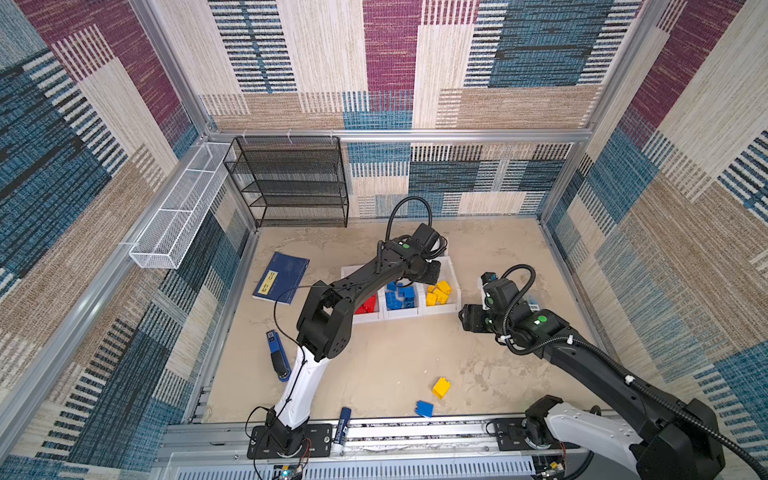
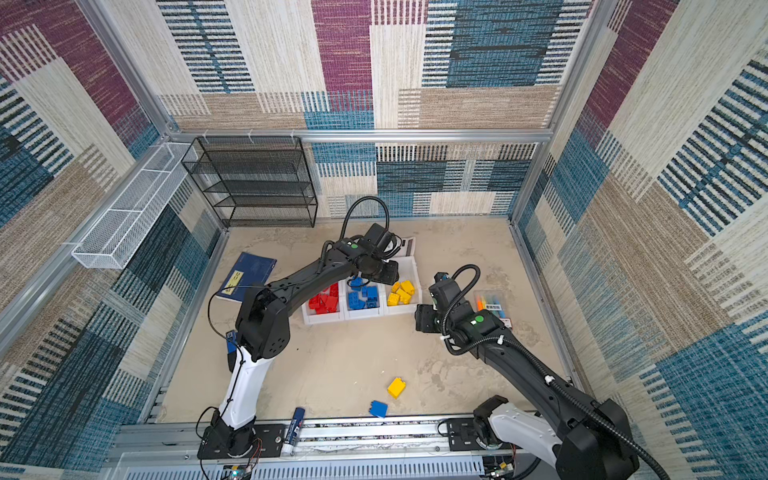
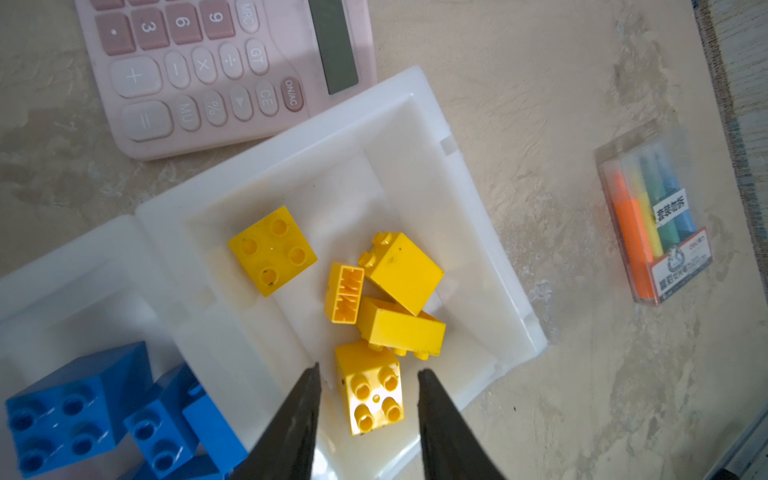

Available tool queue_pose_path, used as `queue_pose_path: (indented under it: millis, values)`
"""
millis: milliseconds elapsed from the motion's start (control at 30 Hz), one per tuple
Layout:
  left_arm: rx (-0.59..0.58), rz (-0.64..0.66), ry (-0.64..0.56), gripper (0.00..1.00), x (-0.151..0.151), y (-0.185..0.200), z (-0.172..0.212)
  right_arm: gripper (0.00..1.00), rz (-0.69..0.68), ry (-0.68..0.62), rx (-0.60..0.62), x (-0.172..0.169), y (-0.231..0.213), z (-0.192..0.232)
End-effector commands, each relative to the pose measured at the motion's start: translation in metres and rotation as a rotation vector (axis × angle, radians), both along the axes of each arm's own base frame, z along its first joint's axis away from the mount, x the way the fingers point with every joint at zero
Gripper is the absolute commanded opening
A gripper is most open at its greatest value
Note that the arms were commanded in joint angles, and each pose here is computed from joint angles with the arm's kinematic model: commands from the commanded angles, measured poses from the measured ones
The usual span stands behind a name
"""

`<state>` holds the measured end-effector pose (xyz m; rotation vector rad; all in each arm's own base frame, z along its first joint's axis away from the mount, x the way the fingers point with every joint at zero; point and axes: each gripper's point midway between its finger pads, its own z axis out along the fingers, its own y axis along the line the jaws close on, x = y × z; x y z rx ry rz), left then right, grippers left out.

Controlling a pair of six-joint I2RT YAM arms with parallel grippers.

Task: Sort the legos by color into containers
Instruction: 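Carry the yellow brick with the left gripper into the farthest compartment and release, then grasp the yellow 2x2 brick with the right gripper while the left withdraws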

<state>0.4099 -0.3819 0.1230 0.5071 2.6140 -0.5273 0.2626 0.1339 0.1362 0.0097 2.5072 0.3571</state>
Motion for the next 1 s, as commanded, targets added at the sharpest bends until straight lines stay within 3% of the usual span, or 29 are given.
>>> queue_pose_path:
  millis: [0,167,467,733,967]
  values:
    - [-0.037,0.022,-0.026,0.42,0.000,0.008,0.015,0.71,-0.005,0.016,0.028,-0.003,0.003,-0.001]
    - [-0.087,0.080,-0.053,0.43,-0.010,0.038,0.025,0.70,-0.004,0.040,0.043,-0.007,0.005,-0.006]
    - [-0.070,0.205,-0.065,0.43,-0.045,0.109,0.027,0.69,0.013,0.112,0.063,-0.023,0.018,-0.026]
    - [-0.050,0.340,-0.058,0.43,-0.098,0.168,0.001,0.69,0.082,0.251,0.060,-0.070,0.052,-0.057]
    - [-0.031,0.388,-0.058,0.43,-0.115,0.191,-0.009,0.69,0.133,0.348,0.031,-0.104,0.069,-0.075]
